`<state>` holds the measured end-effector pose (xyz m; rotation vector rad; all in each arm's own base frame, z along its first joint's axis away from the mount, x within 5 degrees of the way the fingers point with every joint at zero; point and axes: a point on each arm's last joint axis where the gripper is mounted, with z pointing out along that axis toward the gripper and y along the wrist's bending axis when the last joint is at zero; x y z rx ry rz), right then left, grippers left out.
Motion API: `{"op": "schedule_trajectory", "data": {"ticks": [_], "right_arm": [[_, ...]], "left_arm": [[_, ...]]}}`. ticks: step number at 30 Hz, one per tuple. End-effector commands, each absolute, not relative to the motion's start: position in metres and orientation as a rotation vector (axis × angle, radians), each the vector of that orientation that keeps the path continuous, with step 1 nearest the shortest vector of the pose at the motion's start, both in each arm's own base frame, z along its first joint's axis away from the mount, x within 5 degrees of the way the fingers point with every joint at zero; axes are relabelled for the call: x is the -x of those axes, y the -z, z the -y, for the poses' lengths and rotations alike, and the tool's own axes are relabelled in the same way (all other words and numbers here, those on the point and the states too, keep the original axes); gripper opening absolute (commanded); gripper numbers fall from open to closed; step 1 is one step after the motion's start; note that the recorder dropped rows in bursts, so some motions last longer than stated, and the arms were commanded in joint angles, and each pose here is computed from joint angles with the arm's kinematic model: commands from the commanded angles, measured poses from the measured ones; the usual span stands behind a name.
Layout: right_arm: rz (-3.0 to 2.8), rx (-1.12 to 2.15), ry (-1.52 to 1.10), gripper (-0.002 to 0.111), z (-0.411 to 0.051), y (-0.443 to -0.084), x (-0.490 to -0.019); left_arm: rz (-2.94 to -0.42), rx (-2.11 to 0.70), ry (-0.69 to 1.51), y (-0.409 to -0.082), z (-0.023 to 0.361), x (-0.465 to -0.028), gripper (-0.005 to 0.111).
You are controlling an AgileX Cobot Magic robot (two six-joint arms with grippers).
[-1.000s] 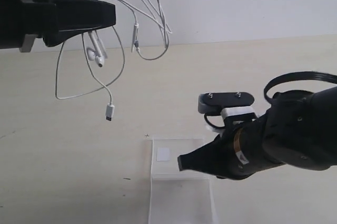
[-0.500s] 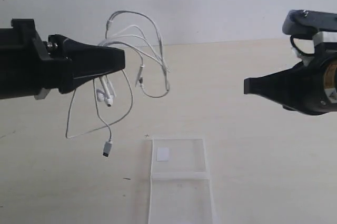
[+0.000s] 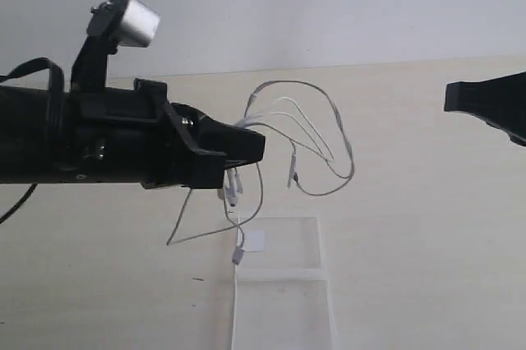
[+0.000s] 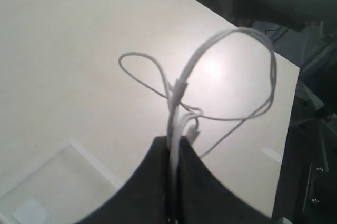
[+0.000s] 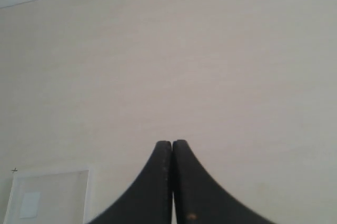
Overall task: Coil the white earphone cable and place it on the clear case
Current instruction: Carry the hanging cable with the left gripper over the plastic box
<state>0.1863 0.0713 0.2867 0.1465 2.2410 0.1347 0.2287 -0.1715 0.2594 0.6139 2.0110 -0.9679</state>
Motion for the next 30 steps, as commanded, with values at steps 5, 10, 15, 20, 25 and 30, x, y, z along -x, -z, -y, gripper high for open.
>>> {"op": "schedule_trajectory", "data": {"ticks": [5, 10, 15, 20, 25, 30], "right_arm": [[-2.196, -0.155, -0.117, 0.000, -0.063, -0.297, -0.179], [-2.195, -0.154, -0.115, 0.000, -0.063, -0.297, -0.179], [-2.198, -0.157, -0.109, 0.000, -0.062, -0.297, -0.179], [-2.204, -0.141, -0.090, 0.000, -0.062, -0.297, -0.178], [-2.203, -0.140, -0.092, 0.000, -0.062, -0.297, -0.178], [-2.203, -0.140, -0.092, 0.000, -0.062, -0.297, -0.178]], "left_arm": [[-2.084, -0.672, 1.118, -0.230, 0.188, -0.235, 0.000], [-2.086, -0.749, 1.198, -0.219, 0.207, -0.240, 0.000], [-2.100, -0.820, 1.178, -0.206, 0.230, -0.246, 0.000], [-2.139, -0.806, 1.141, -0.196, 0.230, -0.251, 0.000], [-2.165, -0.803, 1.113, -0.189, 0.230, -0.253, 0.000], [-2.249, -0.747, 1.082, -0.172, 0.230, -0.258, 0.000]]}}
